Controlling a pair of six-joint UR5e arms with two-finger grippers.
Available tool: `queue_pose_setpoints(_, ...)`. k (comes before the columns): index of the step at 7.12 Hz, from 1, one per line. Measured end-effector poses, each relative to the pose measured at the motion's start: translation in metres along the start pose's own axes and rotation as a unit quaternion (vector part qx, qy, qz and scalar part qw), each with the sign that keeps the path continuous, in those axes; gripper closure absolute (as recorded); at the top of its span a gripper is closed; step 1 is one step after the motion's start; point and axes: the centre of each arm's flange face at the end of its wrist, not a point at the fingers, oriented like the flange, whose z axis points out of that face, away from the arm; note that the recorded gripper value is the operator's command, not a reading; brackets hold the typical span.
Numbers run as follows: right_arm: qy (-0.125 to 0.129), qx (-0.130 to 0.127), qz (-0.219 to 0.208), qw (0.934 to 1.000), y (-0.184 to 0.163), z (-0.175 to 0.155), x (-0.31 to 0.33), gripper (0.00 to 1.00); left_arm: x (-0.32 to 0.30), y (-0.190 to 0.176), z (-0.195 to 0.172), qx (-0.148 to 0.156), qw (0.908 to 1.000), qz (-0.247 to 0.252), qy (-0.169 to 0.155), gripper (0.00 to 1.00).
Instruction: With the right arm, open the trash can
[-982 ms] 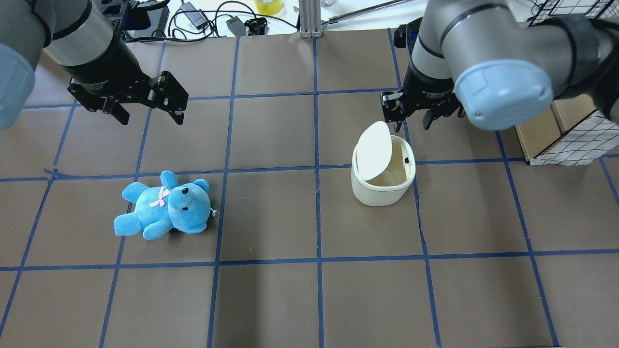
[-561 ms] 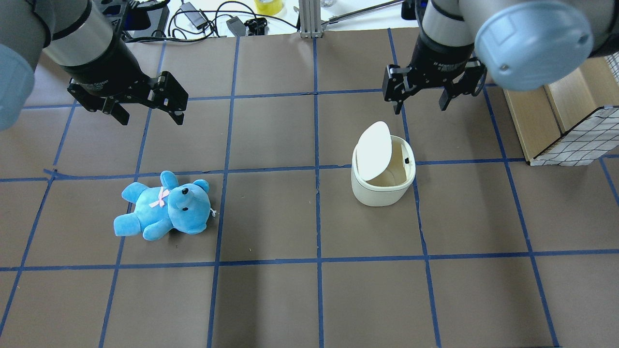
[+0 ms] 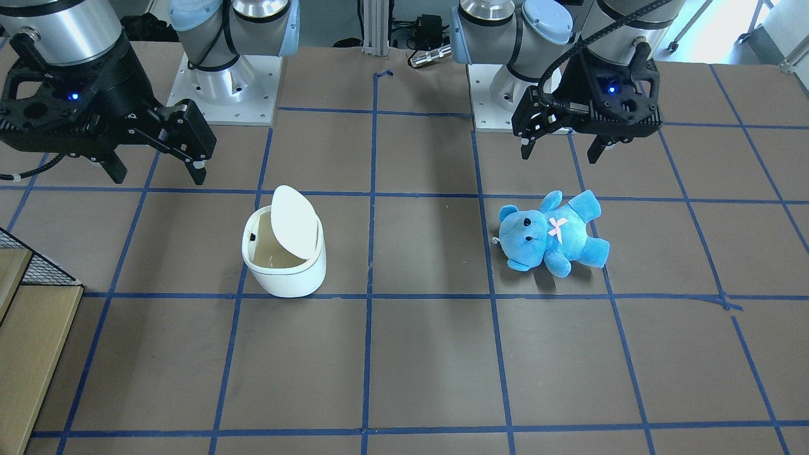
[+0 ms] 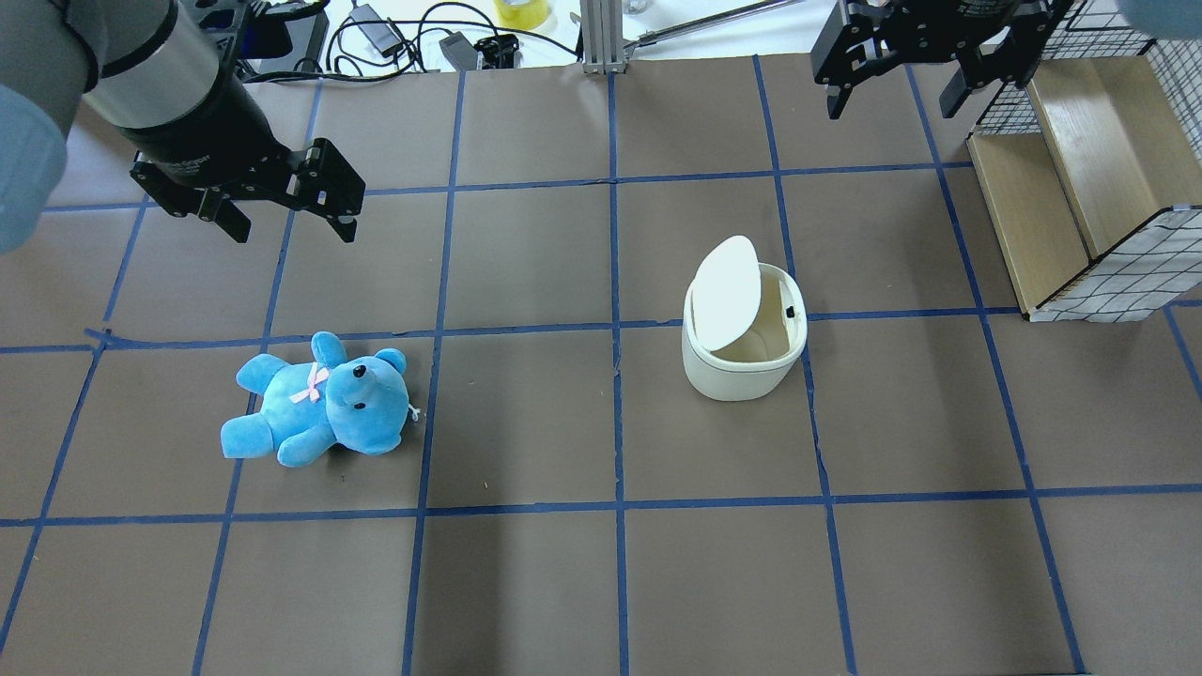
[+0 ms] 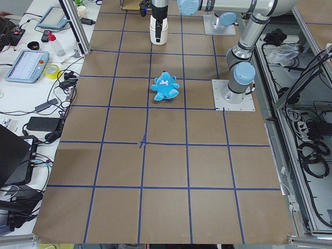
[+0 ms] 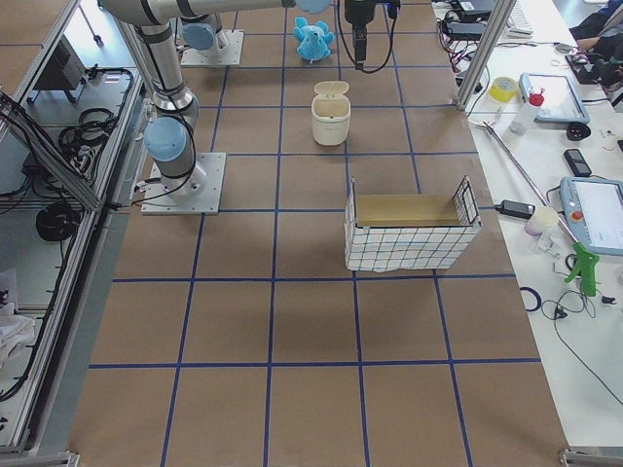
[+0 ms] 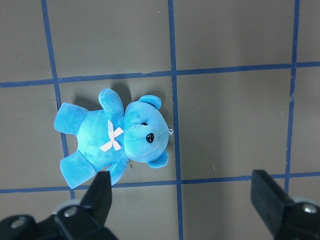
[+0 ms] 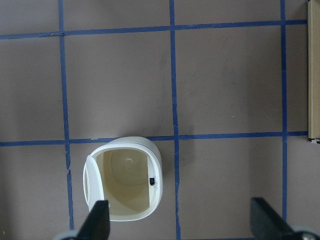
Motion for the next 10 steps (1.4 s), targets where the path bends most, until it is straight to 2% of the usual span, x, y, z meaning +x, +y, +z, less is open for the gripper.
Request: queue_pose_setpoints(10, 0.008, -0.003, 0.004, 1.0, 0.0012, 0.0099, 0.001, 0.0, 0.0002, 0.0, 0.0002, 0.0, 1.0, 0.0, 0.001, 0.0)
